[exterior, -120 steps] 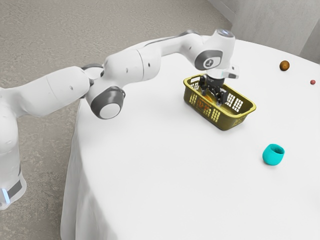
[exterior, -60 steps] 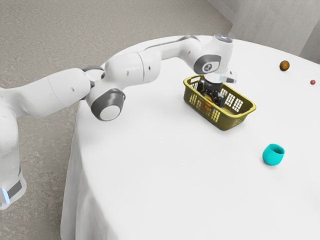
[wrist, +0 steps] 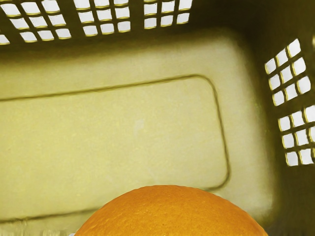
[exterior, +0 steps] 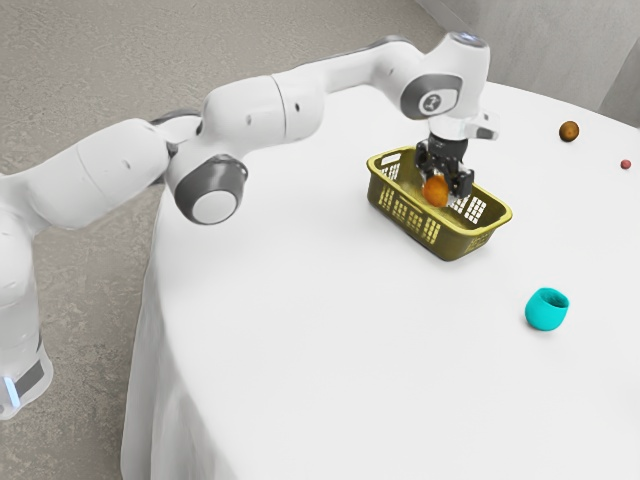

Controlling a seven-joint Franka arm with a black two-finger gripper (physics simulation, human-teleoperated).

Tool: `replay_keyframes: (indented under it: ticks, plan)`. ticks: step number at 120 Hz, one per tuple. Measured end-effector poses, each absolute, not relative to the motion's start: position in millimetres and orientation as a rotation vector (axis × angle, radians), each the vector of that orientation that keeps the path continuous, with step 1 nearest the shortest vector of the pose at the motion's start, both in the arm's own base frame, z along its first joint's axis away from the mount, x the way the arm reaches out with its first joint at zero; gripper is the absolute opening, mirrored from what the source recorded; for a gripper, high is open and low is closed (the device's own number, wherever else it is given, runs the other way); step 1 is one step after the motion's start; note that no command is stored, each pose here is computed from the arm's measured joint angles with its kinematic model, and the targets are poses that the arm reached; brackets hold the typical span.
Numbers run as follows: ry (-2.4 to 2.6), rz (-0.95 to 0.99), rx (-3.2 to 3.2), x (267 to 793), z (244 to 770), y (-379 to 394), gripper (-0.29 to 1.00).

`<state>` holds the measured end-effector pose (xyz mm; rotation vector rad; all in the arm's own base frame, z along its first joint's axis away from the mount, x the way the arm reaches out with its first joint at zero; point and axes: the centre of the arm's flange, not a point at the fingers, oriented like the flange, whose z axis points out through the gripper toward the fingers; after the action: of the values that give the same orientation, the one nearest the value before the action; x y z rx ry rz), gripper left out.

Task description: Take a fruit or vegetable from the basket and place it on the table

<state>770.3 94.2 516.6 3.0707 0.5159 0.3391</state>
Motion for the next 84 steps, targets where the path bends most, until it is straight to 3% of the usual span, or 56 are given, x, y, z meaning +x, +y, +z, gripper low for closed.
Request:
replay_keyframes:
  ticks: [27, 65, 84]
  plan:
    - [0.384, 0.200, 3.082, 744, 548, 19, 0.34]
    - [0.258, 0.040, 3.091, 722, 530, -48, 0.34]
    - [0.249, 0.029, 3.084, 720, 529, -53, 0.58]
